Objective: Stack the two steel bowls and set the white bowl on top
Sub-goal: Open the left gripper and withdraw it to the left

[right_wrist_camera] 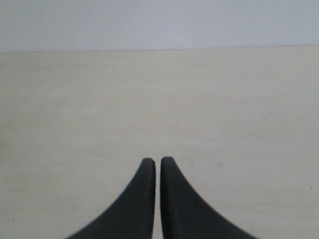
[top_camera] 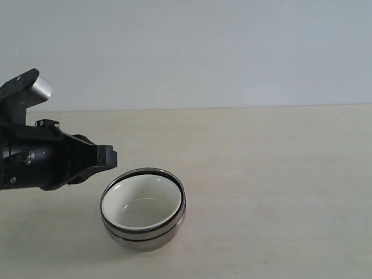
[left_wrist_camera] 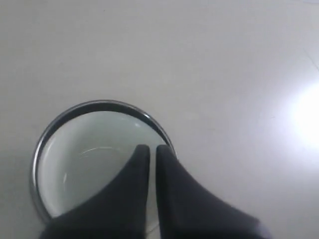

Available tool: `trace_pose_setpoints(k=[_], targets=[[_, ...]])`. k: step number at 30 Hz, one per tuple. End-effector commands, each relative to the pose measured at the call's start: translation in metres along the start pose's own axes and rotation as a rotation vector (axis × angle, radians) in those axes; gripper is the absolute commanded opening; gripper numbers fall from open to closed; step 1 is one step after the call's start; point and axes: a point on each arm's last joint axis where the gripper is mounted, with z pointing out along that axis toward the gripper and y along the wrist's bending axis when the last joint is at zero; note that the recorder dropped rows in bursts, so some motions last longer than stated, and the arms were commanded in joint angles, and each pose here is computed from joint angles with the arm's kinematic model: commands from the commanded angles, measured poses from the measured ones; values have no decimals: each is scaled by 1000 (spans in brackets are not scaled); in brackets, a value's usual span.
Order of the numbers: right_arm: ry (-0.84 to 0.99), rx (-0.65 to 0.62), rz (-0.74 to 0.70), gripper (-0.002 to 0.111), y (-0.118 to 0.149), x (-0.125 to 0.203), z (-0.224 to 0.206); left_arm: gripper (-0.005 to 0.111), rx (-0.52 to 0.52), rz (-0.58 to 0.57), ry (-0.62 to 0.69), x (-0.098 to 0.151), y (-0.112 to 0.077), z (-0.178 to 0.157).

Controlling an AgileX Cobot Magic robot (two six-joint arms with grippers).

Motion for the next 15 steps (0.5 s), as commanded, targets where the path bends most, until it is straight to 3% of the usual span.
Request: trace_pose_setpoints(k=[1,4,6,15], targets=[[-10,3,-9,0,0,-1,0,4,107,163,-54,18,-22,-19],[-10,3,-9,0,0,-1,0,4,366,169,11,35,-42,-27],[-10,3,-9,0,0,-1,0,4,450,168,28,38,-48,-30],[-10,3,-9,0,0,-1,0,4,452,168,28,38,-48,-30]])
